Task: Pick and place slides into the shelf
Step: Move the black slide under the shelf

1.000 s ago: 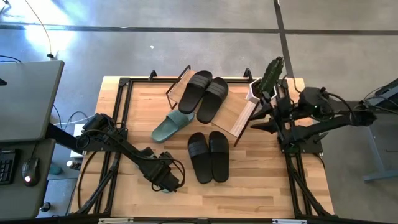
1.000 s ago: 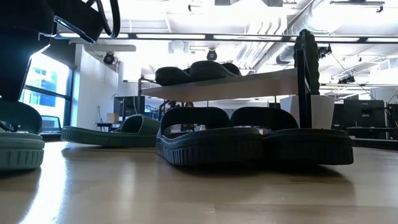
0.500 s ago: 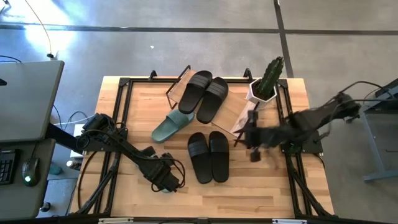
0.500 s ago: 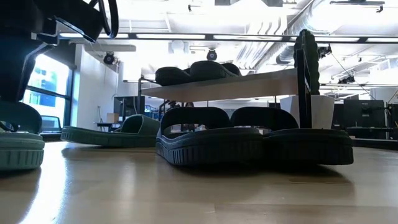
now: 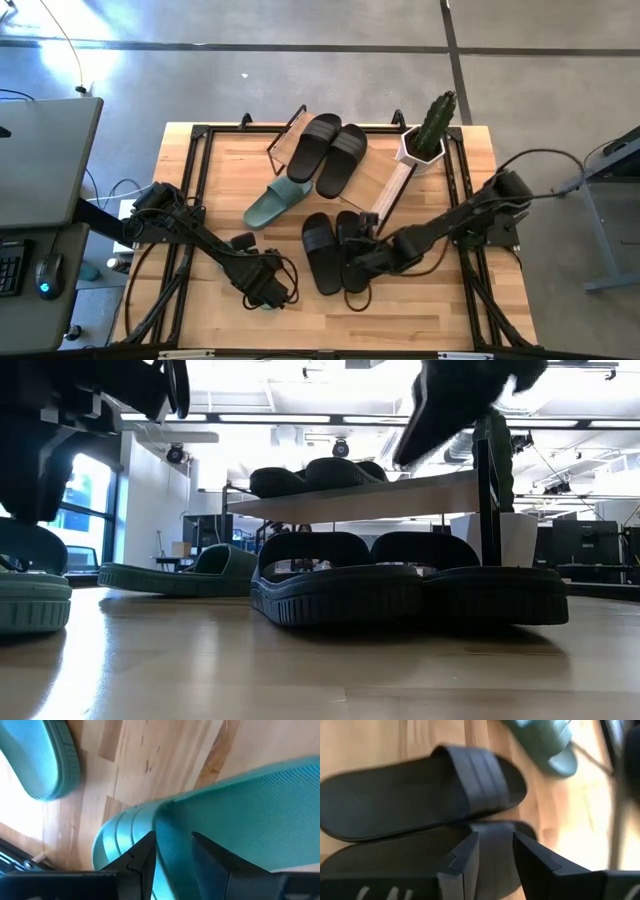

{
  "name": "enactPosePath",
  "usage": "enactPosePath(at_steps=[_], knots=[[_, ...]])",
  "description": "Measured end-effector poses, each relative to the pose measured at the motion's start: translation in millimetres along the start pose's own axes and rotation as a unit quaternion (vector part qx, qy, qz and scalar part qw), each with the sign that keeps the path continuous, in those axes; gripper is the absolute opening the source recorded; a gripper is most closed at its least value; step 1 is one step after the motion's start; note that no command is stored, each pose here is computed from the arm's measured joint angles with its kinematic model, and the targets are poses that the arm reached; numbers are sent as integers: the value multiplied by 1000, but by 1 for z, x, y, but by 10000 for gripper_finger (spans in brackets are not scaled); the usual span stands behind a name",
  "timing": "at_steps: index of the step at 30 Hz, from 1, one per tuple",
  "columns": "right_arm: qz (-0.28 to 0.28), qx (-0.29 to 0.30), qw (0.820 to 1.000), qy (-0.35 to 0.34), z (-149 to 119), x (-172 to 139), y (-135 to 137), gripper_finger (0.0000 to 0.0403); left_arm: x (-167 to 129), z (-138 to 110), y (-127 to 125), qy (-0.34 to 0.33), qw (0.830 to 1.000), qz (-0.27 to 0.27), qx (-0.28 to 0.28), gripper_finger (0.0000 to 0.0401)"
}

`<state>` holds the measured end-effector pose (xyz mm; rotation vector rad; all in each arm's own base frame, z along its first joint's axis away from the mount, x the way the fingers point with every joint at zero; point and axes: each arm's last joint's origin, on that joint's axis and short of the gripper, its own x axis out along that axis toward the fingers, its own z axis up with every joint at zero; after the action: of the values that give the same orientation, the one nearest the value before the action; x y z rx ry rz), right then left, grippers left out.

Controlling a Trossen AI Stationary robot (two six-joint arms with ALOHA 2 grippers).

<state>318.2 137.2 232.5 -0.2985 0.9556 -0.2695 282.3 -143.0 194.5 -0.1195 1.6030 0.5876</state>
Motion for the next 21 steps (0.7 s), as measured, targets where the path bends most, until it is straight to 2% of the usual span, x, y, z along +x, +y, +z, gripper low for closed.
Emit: enactPosePath(at_steps=[9, 16, 21], knots=[[-16, -23, 998, 48, -13, 31, 24, 110, 0, 1, 0, -21, 1000, 13, 9, 108], [-50, -38, 996, 62, -17, 37, 22, 110, 0, 1, 0, -21, 1000, 13, 9, 108], [-45, -38, 995, 80, -18, 40, 17, 110, 0, 1, 0, -23, 1000, 12, 8, 108]])
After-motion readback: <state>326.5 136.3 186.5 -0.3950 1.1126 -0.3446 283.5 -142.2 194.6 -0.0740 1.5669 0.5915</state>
